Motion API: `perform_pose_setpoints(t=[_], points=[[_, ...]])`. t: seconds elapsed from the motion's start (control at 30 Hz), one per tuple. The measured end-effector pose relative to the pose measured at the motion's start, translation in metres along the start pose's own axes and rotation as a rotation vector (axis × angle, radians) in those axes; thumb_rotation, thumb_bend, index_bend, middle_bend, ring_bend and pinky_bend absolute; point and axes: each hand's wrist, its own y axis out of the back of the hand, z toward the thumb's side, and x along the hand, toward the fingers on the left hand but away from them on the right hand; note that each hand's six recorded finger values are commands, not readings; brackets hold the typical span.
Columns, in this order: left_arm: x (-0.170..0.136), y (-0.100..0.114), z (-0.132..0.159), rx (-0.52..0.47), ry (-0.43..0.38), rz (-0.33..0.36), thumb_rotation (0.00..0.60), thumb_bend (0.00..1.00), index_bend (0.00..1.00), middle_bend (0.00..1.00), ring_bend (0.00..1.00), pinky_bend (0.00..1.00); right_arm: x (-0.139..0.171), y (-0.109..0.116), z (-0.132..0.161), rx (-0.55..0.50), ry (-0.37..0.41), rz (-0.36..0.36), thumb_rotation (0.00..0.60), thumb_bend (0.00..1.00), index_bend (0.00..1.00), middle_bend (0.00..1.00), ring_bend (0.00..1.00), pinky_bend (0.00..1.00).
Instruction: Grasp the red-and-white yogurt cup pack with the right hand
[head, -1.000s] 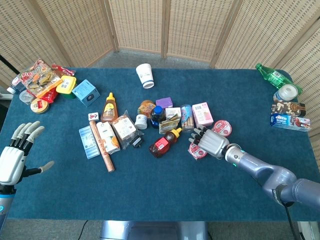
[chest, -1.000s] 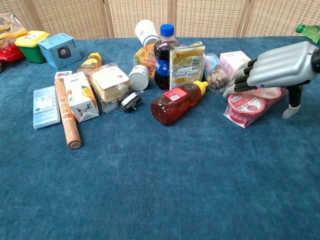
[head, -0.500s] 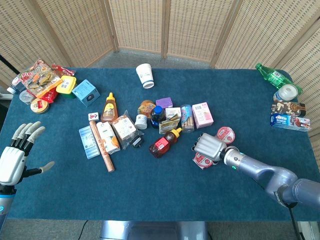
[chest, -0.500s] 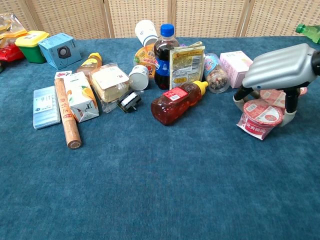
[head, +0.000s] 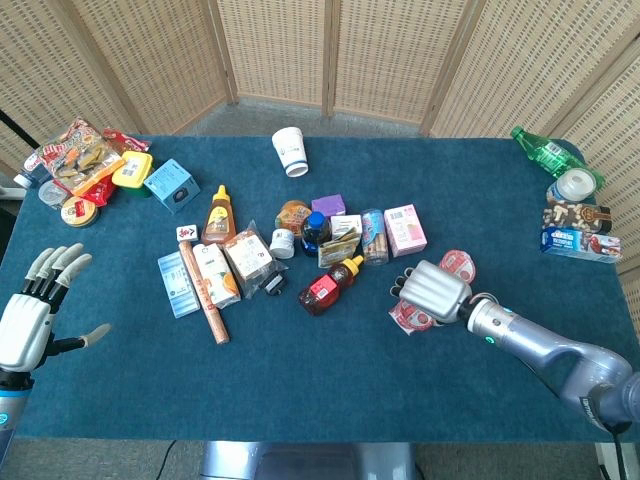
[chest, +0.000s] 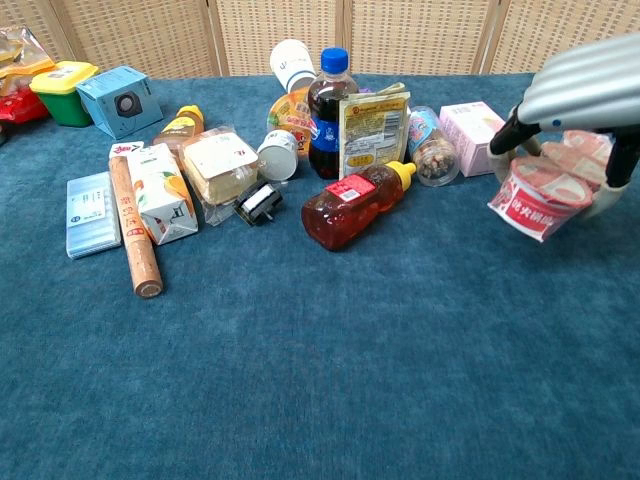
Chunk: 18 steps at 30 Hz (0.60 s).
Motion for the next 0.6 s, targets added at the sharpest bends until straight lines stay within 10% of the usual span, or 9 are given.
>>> perform_pose_setpoints(t=[0.6], points=[[0.000, -0.001, 0.001, -0.006, -0.003, -0.006, 0.600, 0.08, 0.11, 0.00, 0.00, 0.00, 0.038, 0.043, -0.011, 0.065, -0.065, -0.100, 0.600, 0.18, 0.63, 0.89, 0.60, 0.85]])
